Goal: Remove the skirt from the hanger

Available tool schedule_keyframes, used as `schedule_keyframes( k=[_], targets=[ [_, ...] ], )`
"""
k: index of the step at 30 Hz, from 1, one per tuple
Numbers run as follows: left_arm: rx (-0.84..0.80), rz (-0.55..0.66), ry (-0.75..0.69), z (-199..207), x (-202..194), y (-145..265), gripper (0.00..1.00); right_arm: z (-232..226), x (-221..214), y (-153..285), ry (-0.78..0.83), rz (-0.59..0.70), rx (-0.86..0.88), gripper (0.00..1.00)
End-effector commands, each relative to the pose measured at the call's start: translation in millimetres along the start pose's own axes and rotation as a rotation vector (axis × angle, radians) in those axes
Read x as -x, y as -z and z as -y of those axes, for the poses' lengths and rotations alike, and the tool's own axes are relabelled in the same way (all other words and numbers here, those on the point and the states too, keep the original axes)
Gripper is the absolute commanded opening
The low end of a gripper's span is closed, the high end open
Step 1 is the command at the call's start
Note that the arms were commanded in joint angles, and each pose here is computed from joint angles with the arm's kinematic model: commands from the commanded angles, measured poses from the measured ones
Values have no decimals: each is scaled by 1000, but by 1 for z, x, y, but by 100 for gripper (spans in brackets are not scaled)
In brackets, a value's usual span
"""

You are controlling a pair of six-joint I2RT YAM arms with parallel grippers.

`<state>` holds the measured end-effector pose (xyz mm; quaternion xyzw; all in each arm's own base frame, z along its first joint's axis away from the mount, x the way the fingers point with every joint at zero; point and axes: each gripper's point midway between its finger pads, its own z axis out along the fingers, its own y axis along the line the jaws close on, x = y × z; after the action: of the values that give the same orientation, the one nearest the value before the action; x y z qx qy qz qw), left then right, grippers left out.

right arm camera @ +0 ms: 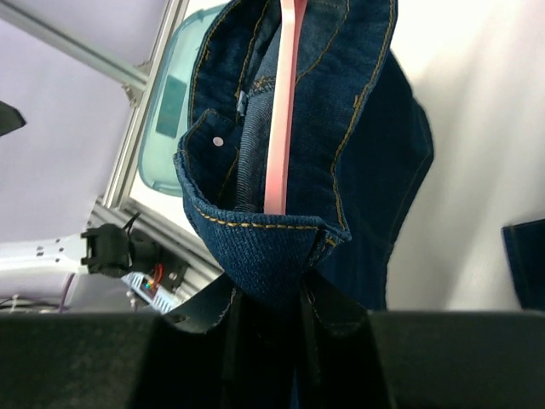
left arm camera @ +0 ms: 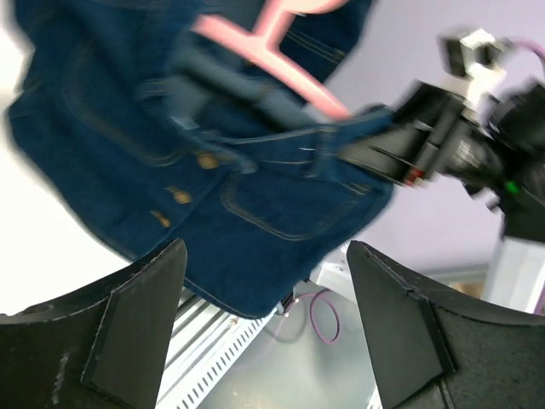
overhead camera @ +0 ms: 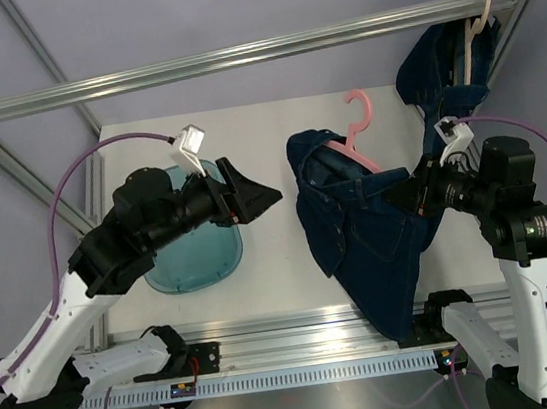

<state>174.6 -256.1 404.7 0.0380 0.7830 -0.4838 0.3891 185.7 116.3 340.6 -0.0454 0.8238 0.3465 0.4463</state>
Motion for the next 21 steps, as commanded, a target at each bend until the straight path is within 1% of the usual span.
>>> schedule_keyframes(
  k=[1, 2, 3, 5, 9, 11, 12, 13, 14, 17, 21],
  targets=[
    [45, 186, -89, 12, 29, 10, 80, -28, 0, 5, 15, 10, 151, 0],
    [3, 164, -89, 18, 24, 7, 80, -39, -6, 7, 3, -17, 220, 0],
    [-15, 146, -88, 20, 15, -2, 80, -41, -12, 7, -6, -33, 244, 0],
    [2, 142, -96, 16, 9, -9, 80, -44, -19, 8, -18, -54, 271, 0],
    [-12, 123, -121, 22, -11, -20, 79, -56, -41, 7, -48, -133, 363, 0],
    [13, 132, -151, 25, -8, -27, 79, -62, -47, 6, -49, -175, 395, 0],
    [25, 110, -179, 28, -14, -30, 79, -65, -47, 6, -41, -181, 400, 0],
    [58, 91, -227, 26, -19, -42, 79, -67, -46, 5, -35, -186, 400, 0],
    [73, 103, -244, 34, -13, -39, 78, -72, -49, 4, -27, -202, 404, 0],
    [125, 115, -288, 39, -5, -51, 77, -84, -46, 5, -25, -207, 439, 0],
    [163, 115, -315, 36, -5, -53, 76, -94, -41, 13, -20, -188, 475, 0]
  ],
)
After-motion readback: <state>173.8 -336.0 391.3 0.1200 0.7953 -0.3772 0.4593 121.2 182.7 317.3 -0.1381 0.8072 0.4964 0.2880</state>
